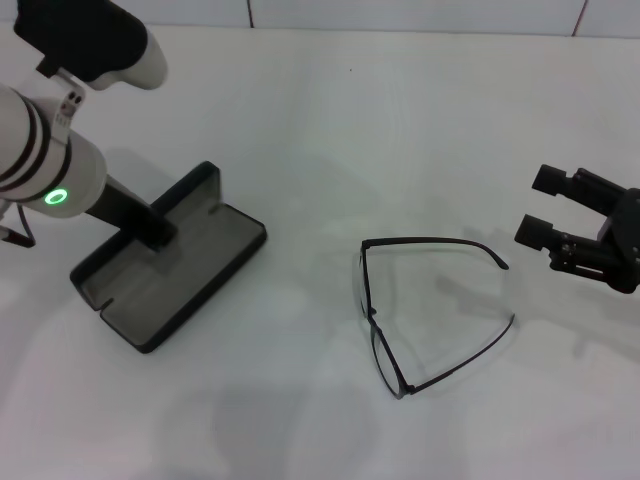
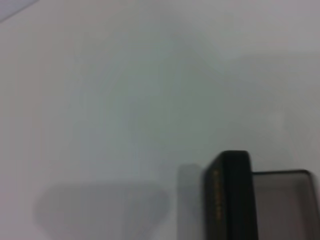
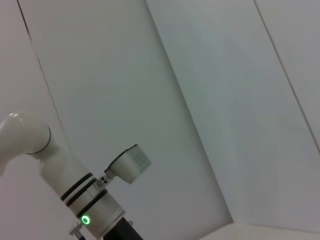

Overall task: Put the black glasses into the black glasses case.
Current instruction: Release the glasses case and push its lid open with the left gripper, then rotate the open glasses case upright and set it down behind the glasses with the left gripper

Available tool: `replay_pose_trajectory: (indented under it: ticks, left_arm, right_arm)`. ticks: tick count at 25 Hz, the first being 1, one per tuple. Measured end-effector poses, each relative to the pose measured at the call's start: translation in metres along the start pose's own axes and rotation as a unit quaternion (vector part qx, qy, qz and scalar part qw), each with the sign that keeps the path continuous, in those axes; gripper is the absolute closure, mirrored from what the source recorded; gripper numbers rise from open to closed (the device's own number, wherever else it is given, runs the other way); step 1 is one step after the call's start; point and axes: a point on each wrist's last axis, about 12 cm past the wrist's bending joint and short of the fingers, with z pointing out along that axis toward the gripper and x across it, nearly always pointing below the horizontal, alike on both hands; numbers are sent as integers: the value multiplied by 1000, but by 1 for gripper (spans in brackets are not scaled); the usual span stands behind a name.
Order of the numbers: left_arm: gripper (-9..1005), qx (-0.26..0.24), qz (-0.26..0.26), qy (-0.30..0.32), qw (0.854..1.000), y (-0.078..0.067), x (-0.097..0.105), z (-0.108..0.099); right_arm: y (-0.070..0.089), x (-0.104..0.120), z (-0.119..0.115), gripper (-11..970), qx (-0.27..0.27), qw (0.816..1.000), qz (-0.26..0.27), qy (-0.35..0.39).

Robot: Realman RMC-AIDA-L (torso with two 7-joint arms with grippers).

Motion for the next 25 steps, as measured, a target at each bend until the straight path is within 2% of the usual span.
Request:
replay_pose_trajectory:
  ticks: [5,8,10,13,15,19,22,25]
  left_arm:
    - [666,-8,22,-17,1000,-7,-8,-12]
    - [800,-18,39,-38,998,-10,-16,-25]
    - [800,-27,60,-55,996,-13,-21,-32]
    - [800,-45,117,-82,989,-20,-33,-37]
    - [800,-55,180,-103,977,-31,-45,-35]
    - [801,-68,275,-140,949,-49,-64,-26]
    - [801,-73,353,-151,921,-65,-75,-13]
    - [801,-77,409,-155,896,-75,-81,0]
  right_arm:
    - [-1,-1,-1,84,4,1000,-4,-6]
    - [-1,-1,-2,84,7,1000,-4,-9]
    - [0,-1,-2,84,6,1000,-5,-10]
    - [6,-1,-2,85,-19,1000,-16,-6]
    - [14,1,-2,85,-61,998,-27,3]
    - [28,2,-2,86,-131,991,-26,22]
    - [35,5,-4,87,-159,987,-14,30]
    - [40,8,-9,88,-171,985,-2,33]
